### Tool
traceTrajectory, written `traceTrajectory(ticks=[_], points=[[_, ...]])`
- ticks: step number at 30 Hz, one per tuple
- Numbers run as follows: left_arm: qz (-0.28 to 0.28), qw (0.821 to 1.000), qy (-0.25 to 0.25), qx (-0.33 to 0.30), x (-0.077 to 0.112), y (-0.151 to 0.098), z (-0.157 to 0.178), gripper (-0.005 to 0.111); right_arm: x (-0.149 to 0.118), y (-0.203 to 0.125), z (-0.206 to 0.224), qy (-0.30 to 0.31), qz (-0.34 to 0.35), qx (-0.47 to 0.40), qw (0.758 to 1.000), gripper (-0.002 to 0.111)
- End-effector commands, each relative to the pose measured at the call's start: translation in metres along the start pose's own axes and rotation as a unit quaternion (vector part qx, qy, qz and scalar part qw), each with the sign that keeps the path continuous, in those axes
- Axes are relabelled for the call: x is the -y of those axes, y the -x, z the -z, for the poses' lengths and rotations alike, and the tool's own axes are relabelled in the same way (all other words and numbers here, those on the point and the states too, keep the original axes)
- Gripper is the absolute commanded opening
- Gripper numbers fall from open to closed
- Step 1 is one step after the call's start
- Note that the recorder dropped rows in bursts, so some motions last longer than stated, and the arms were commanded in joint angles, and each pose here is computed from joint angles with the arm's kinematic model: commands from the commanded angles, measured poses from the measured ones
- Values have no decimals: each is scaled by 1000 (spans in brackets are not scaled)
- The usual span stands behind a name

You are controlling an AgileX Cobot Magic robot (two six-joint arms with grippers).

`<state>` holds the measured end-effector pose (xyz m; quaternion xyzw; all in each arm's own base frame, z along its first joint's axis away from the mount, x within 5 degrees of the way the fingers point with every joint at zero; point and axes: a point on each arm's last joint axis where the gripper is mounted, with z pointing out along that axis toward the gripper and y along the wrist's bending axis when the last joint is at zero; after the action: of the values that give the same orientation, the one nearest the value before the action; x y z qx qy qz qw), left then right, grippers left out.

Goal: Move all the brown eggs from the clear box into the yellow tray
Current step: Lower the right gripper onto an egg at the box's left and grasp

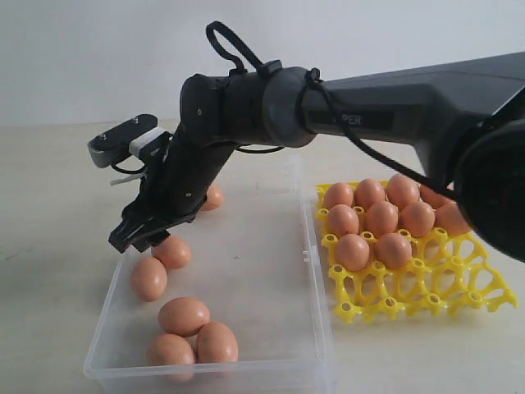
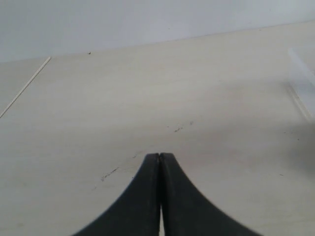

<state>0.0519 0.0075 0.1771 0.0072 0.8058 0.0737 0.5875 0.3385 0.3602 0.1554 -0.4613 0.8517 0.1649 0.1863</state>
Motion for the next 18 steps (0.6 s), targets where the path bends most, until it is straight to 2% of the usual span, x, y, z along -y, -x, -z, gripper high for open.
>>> traceTrajectory(ticks=[1, 18], points=[[2, 1000, -2, 6, 0, 2, 0, 0, 5, 0, -7, -11, 4, -39, 999, 55], [2, 1000, -2, 6, 0, 2, 0, 0, 5, 2, -16, -1, -24, -38, 999, 55]])
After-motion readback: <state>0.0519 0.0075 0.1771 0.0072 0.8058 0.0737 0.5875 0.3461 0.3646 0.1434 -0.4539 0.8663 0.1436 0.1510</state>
